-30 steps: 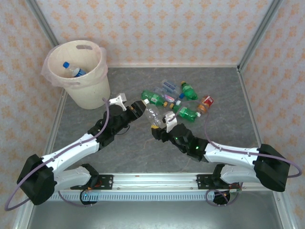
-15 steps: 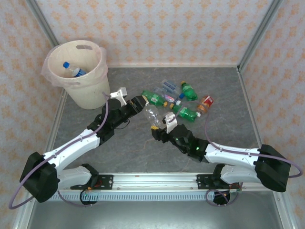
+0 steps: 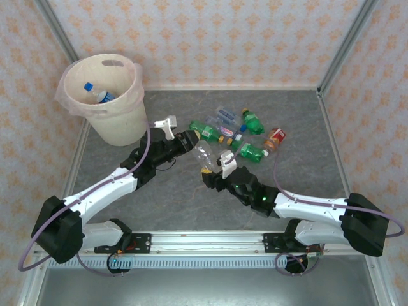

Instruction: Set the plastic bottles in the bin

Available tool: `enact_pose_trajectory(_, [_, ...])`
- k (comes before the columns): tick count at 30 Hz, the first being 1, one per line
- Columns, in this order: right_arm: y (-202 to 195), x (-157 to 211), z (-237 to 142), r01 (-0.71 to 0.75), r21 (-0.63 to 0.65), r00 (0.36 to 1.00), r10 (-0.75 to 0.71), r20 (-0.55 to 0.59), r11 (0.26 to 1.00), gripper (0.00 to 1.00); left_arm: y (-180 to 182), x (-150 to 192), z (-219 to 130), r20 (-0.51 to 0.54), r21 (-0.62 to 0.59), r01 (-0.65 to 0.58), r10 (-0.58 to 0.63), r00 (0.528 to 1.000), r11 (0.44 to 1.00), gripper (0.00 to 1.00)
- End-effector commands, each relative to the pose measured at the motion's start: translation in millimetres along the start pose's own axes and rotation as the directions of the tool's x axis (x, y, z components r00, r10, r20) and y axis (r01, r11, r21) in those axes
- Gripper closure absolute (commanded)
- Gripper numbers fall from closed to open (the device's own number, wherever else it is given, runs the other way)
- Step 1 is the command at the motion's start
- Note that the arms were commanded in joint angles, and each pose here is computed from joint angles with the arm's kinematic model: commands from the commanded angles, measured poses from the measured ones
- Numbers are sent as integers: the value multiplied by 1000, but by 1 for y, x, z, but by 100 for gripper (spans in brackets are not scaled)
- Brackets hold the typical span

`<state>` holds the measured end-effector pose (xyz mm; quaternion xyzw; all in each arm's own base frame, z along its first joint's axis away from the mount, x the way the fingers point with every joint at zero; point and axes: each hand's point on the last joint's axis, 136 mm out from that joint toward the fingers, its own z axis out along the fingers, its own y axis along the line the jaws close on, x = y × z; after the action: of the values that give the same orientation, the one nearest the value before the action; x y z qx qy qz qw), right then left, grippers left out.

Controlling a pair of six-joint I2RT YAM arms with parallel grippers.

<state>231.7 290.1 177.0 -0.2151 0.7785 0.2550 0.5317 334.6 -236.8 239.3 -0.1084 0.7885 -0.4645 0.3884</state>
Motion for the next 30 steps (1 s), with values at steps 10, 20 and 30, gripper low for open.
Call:
enact_pose_trajectory(10, [-1, -22, -9, -53, 11, 996, 52, 77, 999, 0, -19, -30, -18, 76, -40, -89, 92, 993, 995, 75])
enact_pose_trajectory(20, [-5, -53, -30, -102, 4, 979, 100, 177, 995, 0, -25, -108, -65, 241, -326, -199, 285, 928, 924, 75])
enact_pose_trajectory(30, [-7, -76, -53, -141, -32, 952, 145, 269, 989, 0, -40, -218, -148, 421, -573, -148, 445, 791, 806, 75])
